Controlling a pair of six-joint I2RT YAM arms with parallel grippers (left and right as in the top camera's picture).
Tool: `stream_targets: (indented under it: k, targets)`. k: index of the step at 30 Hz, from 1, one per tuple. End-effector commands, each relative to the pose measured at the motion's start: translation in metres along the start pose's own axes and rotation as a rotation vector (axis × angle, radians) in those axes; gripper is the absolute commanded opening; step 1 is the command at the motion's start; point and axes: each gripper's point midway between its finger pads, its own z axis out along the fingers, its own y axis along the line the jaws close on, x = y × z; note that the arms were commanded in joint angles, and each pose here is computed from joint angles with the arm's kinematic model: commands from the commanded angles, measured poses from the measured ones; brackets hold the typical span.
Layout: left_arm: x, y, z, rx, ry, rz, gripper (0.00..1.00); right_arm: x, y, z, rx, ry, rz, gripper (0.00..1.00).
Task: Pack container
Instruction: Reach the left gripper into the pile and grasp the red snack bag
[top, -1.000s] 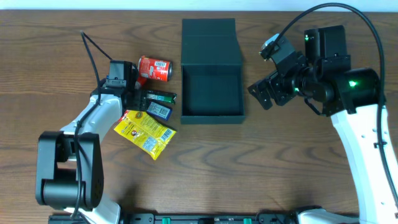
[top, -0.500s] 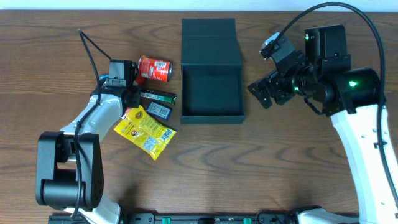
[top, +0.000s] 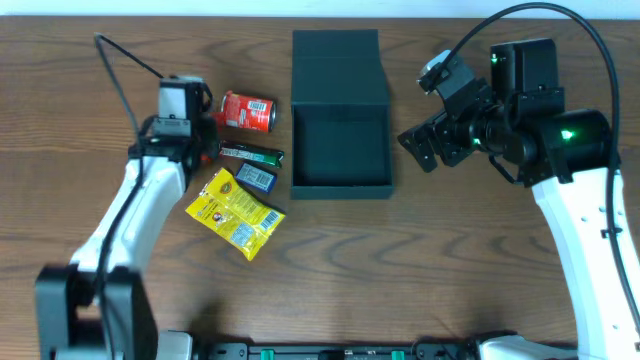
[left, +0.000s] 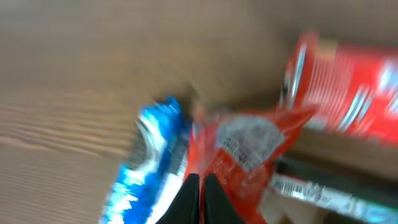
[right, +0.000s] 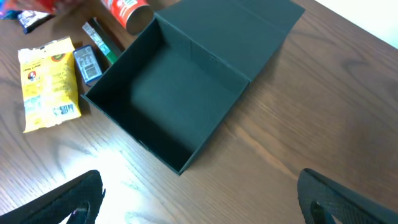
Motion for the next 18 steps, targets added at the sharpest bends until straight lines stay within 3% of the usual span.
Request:
stream_targets:
  k: [1,7,11,13,14,17,18]
  targets:
    - [-0.045,0.018,-0.039,-0.046,-0.144,-0.062,0.05,-0.006,-0.002,-0.006,0.008,-0.030,0.004,0.99]
    - [-0.074,-0.008,-0.075,0.014,-0.250,-0.033,0.05,-0.015,-0.005,-0.006,0.021,-0.067,-0.009,0.99]
    - [-0.066,-0.020,-0.076,0.006,-0.220,-0.052,0.06,-0.016,-0.005,-0.006,0.023,-0.071,-0.010,0.99]
    - [-0.043,-0.013,-0.065,-0.010,-0.124,-0.082,0.54,-0.016,-0.005,-0.006,0.023,-0.071,-0.011,0.99]
    - [-0.025,-0.007,-0.055,-0.024,-0.047,-0.089,0.68,-0.016,-0.005,-0.006,0.023,-0.071,-0.011,0.99]
    - [0.018,0.001,-0.030,-0.003,0.143,-0.095,0.71,-0.016,-0.006,-0.006,0.023,-0.072,-0.011,0.99]
    - [0.026,-0.001,-0.022,0.027,0.176,-0.100,0.77,-0.016,-0.006,-0.006,0.023,-0.072,-0.011,0.99]
